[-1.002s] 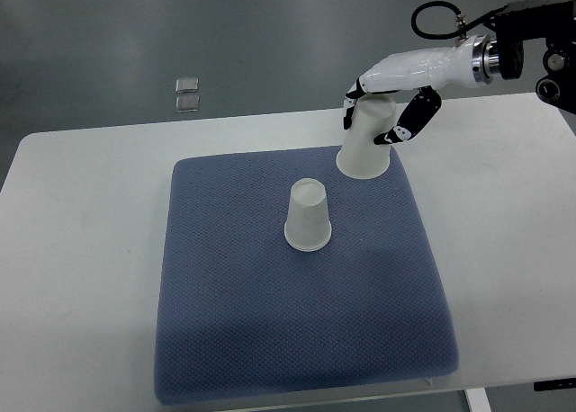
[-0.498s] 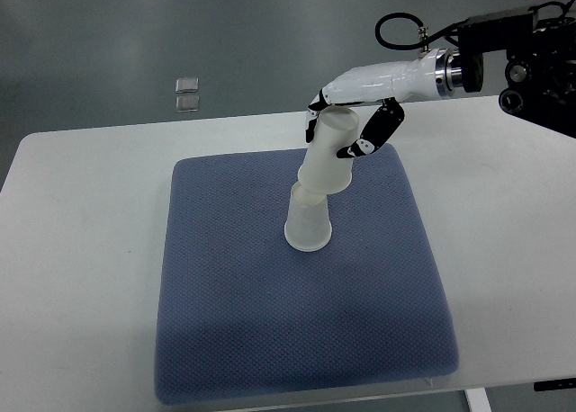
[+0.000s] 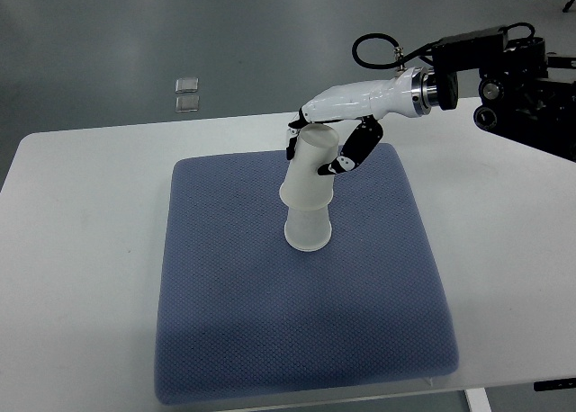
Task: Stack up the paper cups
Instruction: 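Lower the held cup onto the inverted cup and open the right hand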
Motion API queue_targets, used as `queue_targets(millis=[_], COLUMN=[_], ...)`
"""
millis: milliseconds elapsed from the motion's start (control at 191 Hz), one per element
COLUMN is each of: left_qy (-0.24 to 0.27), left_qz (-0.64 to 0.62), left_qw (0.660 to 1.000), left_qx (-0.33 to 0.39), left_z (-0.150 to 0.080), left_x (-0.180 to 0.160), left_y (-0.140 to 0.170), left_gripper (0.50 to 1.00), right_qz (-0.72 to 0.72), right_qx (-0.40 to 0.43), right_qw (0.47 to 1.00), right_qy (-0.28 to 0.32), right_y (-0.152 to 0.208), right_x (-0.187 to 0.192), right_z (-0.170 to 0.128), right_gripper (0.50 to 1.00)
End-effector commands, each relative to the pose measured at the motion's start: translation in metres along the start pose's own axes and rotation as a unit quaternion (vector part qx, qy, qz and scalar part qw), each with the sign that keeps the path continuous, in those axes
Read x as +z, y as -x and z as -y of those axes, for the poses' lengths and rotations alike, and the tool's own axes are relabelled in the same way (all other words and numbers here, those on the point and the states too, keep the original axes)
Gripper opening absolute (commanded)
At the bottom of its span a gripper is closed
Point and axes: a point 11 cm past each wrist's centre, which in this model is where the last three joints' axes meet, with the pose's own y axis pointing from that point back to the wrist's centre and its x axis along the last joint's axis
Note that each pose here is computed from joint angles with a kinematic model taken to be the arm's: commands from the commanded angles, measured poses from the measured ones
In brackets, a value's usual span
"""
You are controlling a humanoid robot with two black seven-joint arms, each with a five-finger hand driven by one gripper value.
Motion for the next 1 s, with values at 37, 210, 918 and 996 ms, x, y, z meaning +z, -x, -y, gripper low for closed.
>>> queue_targets(millis=[37,210,918,996], left_qy=[0.0,0.0,0.0,0.0], left_qz=[0.0,0.0,-0.001,0.0], left_qw=[1.0,1.0,1.0,1.0], left_qx=[0.0,0.0,0.0,0.0], left_z=[0.0,0.0,0.0,0.0], left_x=[0.0,0.0,0.0,0.0], left_y=[0.0,0.0,0.0,0.0], left_gripper=[1.0,1.0,1.0,1.0], right_qz=[0.002,0.003,0.016,0.017], right_qx=[-0.001,0.001,0.016,0.016], right_qw=[1.0,1.0,1.0,1.0], right_qy=[0.005,0.004,-0.008,-0.006], right_y=[0.006,0.01,0.025,0.026], right_x=[0.004,0.005,0.005,0.006], right_z=[0.001,0.003,0.015,0.014], right_gripper=[0.511,0.511,0.827,0.827])
